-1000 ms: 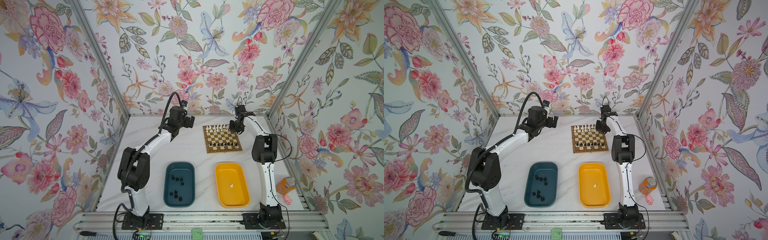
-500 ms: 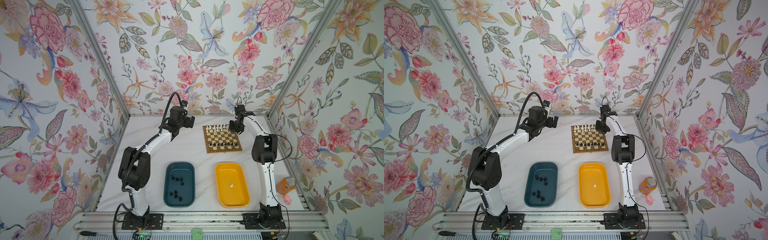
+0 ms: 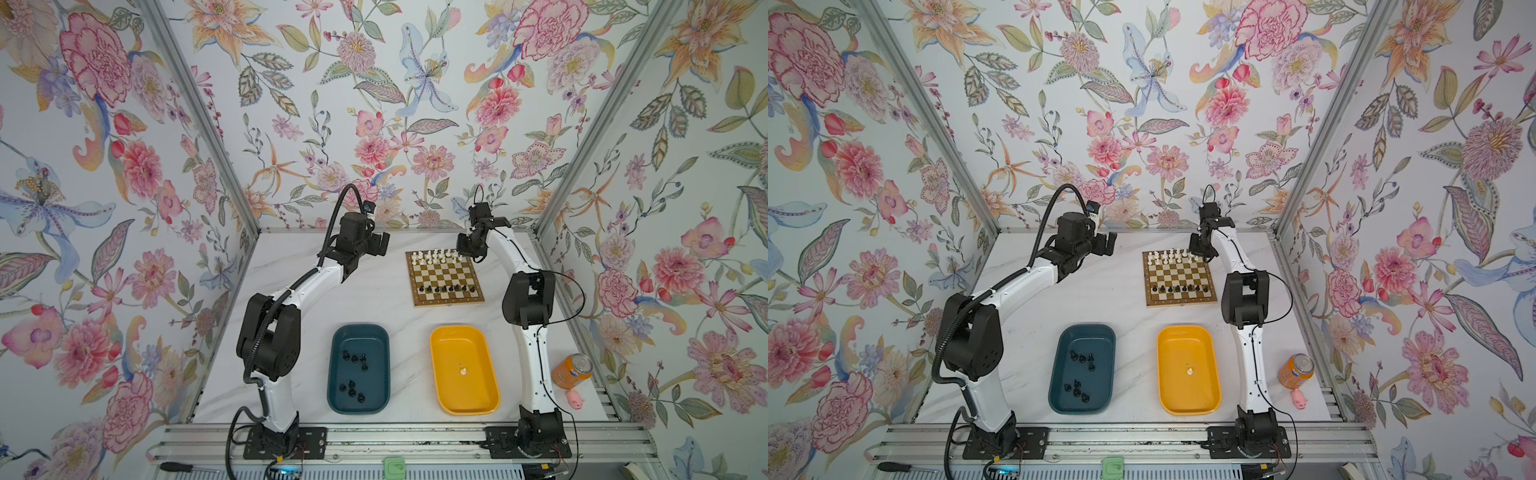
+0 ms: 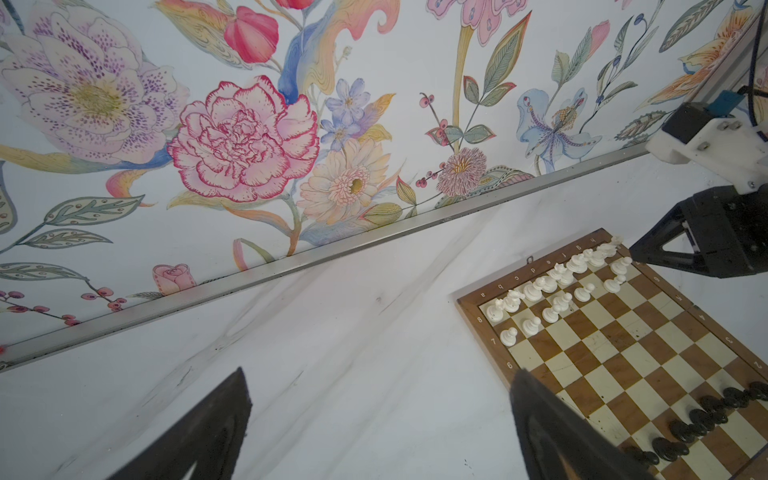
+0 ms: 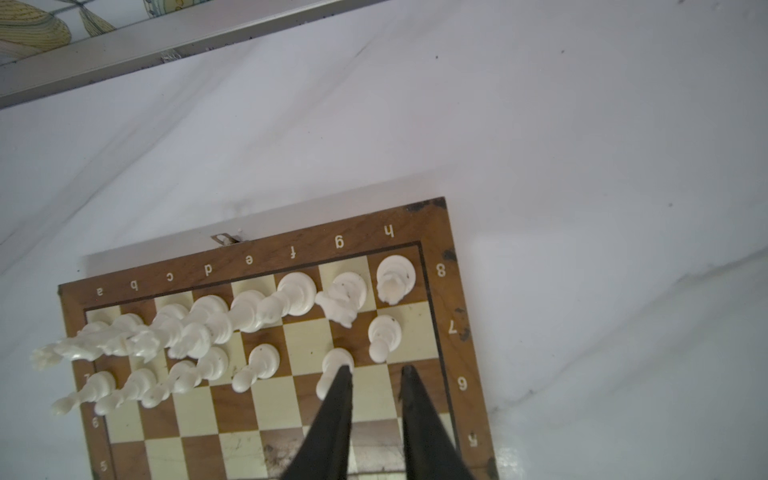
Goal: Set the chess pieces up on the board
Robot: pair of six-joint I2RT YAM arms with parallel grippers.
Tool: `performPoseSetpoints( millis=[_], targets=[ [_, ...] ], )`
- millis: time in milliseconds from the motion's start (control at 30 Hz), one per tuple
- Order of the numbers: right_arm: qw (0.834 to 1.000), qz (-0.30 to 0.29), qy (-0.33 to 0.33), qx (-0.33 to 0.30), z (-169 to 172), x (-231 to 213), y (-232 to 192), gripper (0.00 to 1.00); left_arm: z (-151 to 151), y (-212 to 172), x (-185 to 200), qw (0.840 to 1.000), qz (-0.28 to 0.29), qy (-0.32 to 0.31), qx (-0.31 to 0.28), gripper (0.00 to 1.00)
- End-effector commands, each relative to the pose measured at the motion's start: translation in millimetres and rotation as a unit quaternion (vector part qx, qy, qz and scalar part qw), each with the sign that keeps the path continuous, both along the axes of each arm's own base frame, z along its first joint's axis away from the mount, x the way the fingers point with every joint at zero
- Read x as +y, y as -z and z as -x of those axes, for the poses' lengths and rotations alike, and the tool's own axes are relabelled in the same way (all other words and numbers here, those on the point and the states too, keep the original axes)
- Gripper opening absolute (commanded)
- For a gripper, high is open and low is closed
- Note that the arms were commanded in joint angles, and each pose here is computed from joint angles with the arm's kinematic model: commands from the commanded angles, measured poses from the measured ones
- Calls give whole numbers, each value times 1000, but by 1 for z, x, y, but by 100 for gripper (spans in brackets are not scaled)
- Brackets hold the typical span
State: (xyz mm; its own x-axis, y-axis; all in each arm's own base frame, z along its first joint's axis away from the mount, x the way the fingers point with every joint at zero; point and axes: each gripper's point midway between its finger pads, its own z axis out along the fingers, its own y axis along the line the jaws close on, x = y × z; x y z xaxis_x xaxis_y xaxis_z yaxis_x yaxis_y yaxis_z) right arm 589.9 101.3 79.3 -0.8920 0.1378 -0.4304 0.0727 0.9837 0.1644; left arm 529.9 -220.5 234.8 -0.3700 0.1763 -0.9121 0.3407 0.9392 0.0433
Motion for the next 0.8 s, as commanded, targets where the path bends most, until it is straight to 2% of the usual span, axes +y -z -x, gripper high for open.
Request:
performPoseSetpoints(
  millis=[0,767],
  targets=[
    [1000,-1,-3,-2,-4,2,0,24,-2,-5,1,1000,-7,-4,-7,98],
    [999,4,0,31,4,-3,29,20,-6,-3,-3,1000,-9,-1,-1,99]
  ],
)
